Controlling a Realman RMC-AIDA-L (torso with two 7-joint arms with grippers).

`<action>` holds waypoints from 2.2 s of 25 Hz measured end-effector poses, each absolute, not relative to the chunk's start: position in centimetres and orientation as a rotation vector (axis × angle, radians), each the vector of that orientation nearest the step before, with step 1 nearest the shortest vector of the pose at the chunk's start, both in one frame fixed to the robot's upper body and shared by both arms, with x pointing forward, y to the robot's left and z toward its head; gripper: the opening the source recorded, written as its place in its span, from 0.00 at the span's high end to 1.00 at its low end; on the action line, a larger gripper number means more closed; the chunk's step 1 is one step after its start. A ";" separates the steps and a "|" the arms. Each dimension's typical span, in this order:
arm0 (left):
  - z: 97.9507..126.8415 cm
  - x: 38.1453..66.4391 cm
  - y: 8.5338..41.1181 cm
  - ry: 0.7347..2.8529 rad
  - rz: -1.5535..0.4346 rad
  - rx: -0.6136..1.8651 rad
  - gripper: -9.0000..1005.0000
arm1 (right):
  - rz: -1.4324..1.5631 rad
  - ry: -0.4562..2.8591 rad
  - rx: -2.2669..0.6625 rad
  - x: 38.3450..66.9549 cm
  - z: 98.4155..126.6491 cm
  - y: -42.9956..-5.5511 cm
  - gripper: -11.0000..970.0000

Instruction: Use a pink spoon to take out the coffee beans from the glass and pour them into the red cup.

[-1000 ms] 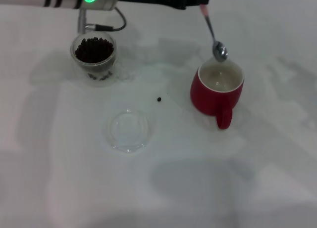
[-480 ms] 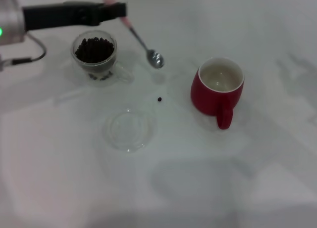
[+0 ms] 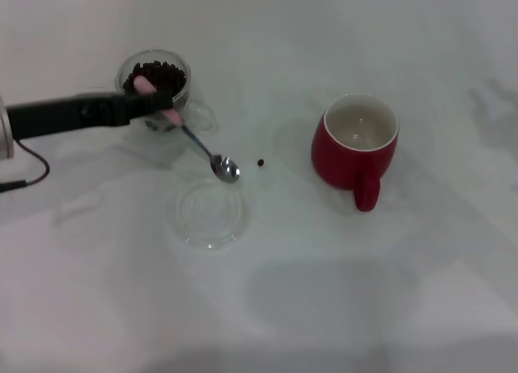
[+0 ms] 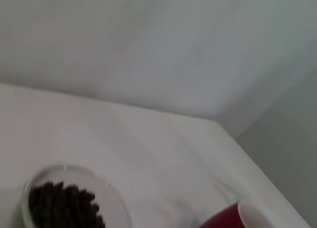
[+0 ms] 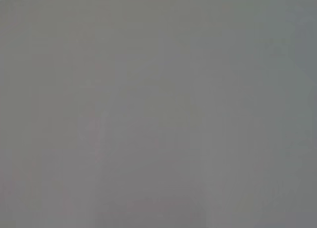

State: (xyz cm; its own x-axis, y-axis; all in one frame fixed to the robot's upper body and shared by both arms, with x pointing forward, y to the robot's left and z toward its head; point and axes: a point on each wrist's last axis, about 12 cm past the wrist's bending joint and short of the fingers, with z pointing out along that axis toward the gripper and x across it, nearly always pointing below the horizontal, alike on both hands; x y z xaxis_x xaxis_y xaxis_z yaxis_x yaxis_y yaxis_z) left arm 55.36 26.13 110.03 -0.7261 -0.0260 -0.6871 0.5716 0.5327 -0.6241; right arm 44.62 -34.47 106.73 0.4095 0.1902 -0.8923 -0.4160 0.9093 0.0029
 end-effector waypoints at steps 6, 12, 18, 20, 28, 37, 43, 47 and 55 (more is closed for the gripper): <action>109.1 54.9 26.5 2.148 -1.197 0.422 0.84 | 0.404 1.107 -0.212 44.5 106.5 -34.5 0.63; 108.4 54.4 26.9 2.169 -1.206 0.385 0.84 | 0.405 1.118 -0.203 44.4 106.3 -34.5 0.63; 107.4 53.9 27.0 2.200 -1.233 0.341 0.83 | 0.404 1.120 -0.202 44.3 106.2 -34.5 0.63; 107.0 53.7 27.1 2.210 -1.233 0.326 0.83 | 0.405 1.119 -0.202 44.4 106.2 -34.5 0.63; 105.3 53.7 26.1 2.259 -1.245 0.306 0.82 | 0.408 1.117 -0.205 44.5 106.3 -34.4 0.63; 104.7 53.6 25.0 2.273 -1.242 0.326 0.81 | 0.411 1.123 -0.206 44.4 106.2 -34.3 0.63; 104.4 53.2 25.5 2.265 -1.233 0.312 0.81 | 0.412 1.132 -0.201 44.2 106.0 -34.3 0.63; 104.3 53.0 26.9 2.237 -1.198 0.261 0.76 | 0.409 1.135 -0.196 44.2 105.9 -34.4 0.63; 104.2 52.4 29.5 2.204 -1.131 0.197 0.52 | 0.407 1.128 -0.196 44.2 106.0 -34.4 0.63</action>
